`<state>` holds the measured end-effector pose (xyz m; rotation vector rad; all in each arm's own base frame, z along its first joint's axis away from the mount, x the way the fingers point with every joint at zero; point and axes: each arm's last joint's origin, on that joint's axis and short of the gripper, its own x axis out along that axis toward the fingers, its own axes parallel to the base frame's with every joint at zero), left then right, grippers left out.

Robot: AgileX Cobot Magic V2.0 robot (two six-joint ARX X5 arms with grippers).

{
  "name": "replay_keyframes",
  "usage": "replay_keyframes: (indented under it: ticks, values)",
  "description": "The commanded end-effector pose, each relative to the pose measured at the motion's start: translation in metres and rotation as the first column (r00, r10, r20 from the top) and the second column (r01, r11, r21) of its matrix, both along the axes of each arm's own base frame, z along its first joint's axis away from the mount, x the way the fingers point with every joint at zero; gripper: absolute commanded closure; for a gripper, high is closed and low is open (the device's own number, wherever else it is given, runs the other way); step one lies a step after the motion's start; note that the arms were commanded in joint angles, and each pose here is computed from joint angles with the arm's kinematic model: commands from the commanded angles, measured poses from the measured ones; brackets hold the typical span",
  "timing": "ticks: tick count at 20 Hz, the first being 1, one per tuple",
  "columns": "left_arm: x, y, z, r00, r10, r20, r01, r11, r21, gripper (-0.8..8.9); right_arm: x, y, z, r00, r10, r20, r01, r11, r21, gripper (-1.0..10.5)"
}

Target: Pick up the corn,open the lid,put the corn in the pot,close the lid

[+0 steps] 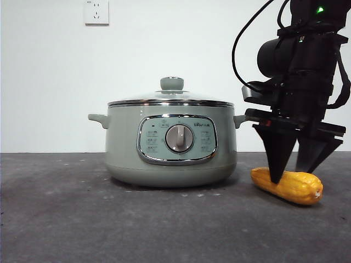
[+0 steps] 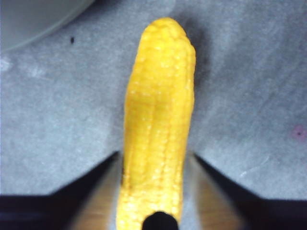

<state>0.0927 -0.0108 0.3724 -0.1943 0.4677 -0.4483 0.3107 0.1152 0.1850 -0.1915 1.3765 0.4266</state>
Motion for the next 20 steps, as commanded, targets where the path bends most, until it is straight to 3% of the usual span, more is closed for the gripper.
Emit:
replay_keyframes:
  ticks: [1, 6, 9, 12, 16, 20]
  values:
    - [0.001, 0.000, 0.001, 1.000, -0.006, 0.004, 0.006, 1.000, -0.002, 2.13, 0.000, 0.001, -0.003, 1.000, -0.001, -0.007, 0.001, 1.000, -0.005, 9.5]
    - [0.002, 0.000, 0.001, 1.000, -0.007, -0.002, 0.007, 1.000, -0.002, 2.14, -0.002, 0.000, 0.002, 1.000, -0.005, 0.005, 0.005, 1.000, -0.017, 9.6]
    - [0.003, 0.000, 0.001, 1.000, -0.010, 0.000, 0.010, 1.000, -0.004, 2.15, -0.013, -0.006, 0.028, 0.998, -0.006, 0.063, 0.010, 0.999, -0.052, 9.6]
    - [0.010, -0.002, 0.002, 0.998, -0.059, 0.007, 0.060, 0.998, -0.027, 2.16, -0.032, -0.014, 0.066, 0.987, -0.011, 0.163, 0.015, 1.000, -0.026, 9.6]
    - [0.031, -0.008, 0.003, 0.991, -0.133, 0.023, 0.134, 0.990, -0.043, 2.17, -0.073, -0.027, 0.126, 0.937, -0.036, 0.349, 0.008, 0.997, 0.082, 9.6]
    - [0.072, -0.019, 0.010, 0.980, -0.198, 0.014, 0.199, 0.979, -0.043, 2.17, -0.116, -0.042, 0.168, 0.858, -0.077, 0.507, -0.009, 0.986, 0.165, 9.6]
